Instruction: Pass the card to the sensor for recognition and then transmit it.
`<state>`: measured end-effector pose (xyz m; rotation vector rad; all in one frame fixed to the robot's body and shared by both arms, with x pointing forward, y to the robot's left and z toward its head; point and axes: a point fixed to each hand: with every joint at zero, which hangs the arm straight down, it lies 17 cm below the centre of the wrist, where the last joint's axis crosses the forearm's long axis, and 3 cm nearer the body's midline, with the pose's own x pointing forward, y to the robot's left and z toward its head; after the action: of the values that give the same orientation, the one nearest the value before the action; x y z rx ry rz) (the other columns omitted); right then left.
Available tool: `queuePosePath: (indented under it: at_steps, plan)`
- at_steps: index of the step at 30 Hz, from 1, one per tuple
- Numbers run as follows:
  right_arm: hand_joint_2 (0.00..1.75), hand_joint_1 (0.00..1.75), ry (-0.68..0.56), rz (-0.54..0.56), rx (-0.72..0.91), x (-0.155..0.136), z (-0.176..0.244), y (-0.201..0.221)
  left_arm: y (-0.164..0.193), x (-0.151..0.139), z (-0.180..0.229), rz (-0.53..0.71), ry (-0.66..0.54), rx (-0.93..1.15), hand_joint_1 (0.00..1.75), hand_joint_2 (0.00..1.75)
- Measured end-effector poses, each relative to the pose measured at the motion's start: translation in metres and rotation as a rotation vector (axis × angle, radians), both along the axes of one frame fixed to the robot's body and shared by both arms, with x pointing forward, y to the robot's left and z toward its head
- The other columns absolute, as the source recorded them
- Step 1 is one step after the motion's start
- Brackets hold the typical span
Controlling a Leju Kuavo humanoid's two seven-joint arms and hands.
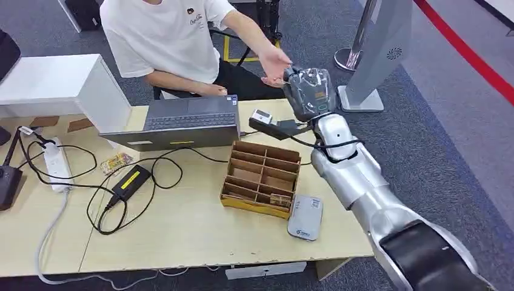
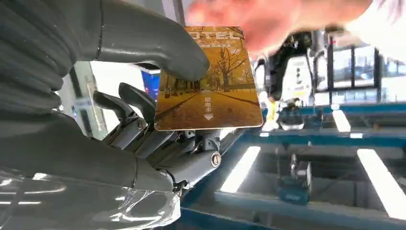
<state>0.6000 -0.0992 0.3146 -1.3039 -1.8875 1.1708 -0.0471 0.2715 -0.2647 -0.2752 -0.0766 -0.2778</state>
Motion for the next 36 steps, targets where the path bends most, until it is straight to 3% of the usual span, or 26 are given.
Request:
queuePosePath:
  at_steps: [14, 15, 27, 36]
  plan:
    - [1.75, 1.75, 0.135, -0.024, -0.079, 0.012, -0.04, 0.027, 0.005, 0.001, 0.0, -0.018, 0.0, 0.003, 0.0, 1.75]
    - [1.75, 0.0, 0.14, -0.024, -0.08, 0.012, -0.041, 0.027, 0.005, 0.001, 0.0, -0.018, 0.0, 0.002, 0.0, 1.75]
    - [1.75, 0.0, 0.161, -0.015, -0.081, 0.012, -0.049, 0.03, 0.005, 0.001, 0.0, -0.018, -0.001, 0.004, 0.0, 1.75]
    - [1.75, 0.0, 0.097, -0.021, -0.069, 0.017, -0.031, 0.011, 0.006, 0.001, -0.001, -0.005, -0.002, 0.015, 0.0, 1.75]
